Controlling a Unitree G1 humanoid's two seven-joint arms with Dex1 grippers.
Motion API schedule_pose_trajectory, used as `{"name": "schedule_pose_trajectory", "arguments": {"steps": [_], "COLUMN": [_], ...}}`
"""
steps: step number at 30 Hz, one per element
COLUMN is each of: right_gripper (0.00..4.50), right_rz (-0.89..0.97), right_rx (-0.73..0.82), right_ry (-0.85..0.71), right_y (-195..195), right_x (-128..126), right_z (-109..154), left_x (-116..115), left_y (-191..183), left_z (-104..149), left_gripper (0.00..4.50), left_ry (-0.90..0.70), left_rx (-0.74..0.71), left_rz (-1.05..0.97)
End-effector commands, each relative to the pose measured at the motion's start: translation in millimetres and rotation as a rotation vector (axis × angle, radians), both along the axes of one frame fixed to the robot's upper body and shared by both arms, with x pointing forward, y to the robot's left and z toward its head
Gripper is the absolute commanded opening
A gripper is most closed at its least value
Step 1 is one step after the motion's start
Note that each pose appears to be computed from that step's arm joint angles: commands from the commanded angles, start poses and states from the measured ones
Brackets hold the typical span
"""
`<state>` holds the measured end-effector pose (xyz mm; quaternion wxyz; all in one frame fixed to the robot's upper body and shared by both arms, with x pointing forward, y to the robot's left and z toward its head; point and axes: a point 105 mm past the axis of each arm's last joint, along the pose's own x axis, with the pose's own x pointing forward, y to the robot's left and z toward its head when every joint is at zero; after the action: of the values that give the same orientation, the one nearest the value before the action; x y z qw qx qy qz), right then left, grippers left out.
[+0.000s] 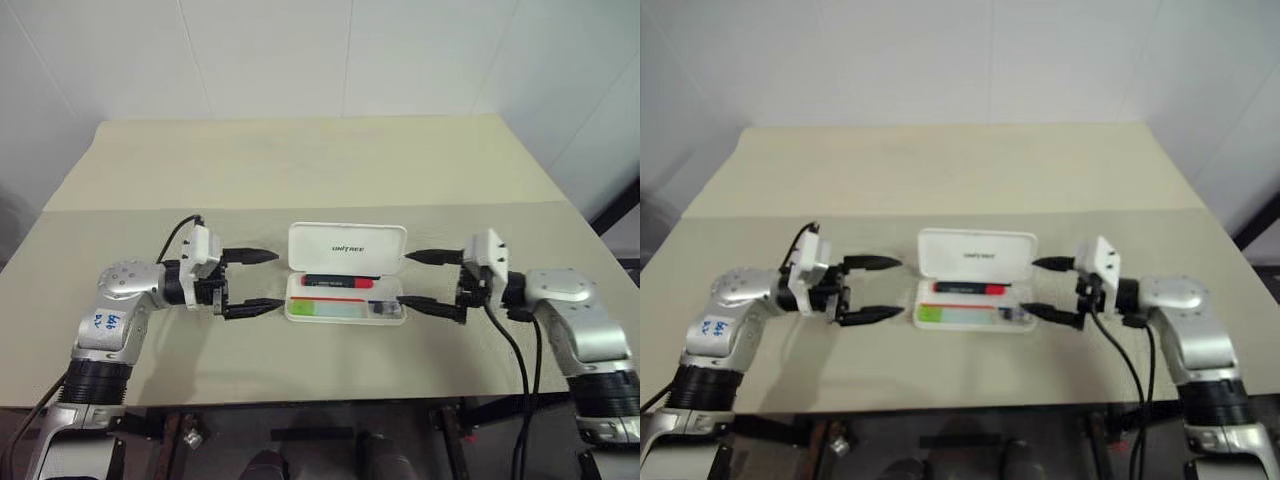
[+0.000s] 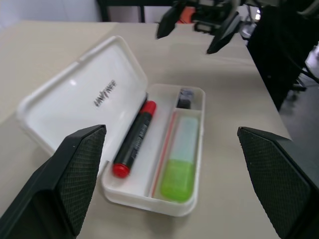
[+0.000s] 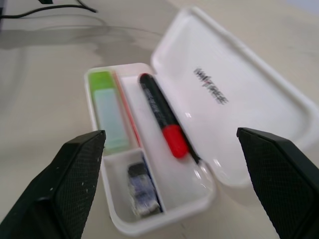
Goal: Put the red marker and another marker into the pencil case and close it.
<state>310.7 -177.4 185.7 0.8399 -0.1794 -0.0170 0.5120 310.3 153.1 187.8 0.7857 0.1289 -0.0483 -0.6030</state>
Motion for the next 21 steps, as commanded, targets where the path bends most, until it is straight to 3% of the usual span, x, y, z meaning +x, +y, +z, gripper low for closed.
{"name": "schedule_pose_trajectory", "arguments": {"steps": [1, 5, 15, 21], "right_gripper": [4.46, 4.50, 4.50, 4.50], "right_rz": [-0.088, -0.181, -0.209, -0.214], "right_rx": [0.029, 0.035, 0.029, 0.031], "right_ry": [-0.073, -0.094, -0.105, -0.098], "right_y": [-18.3, -35.4, -34.9, -34.7], "right_x": [-6.0, -5.3, -2.3, -0.7], "right_z": [23.1, 26.6, 23.7, 25.3], "left_x": [0.1, 0.5, 2.6, 22.0], "left_y": [9.4, 13.4, 15.1, 29.9], "left_z": [11.5, 16.1, 16.7, 19.4], "left_gripper": [4.50, 3.61, 0.12, 0.03], "left_ry": [-0.027, -0.019, -0.010, -0.025], "left_rx": [-0.041, -0.080, -0.101, -0.132], "left_rz": [0.027, 0.026, 0.030, 0.183]}}
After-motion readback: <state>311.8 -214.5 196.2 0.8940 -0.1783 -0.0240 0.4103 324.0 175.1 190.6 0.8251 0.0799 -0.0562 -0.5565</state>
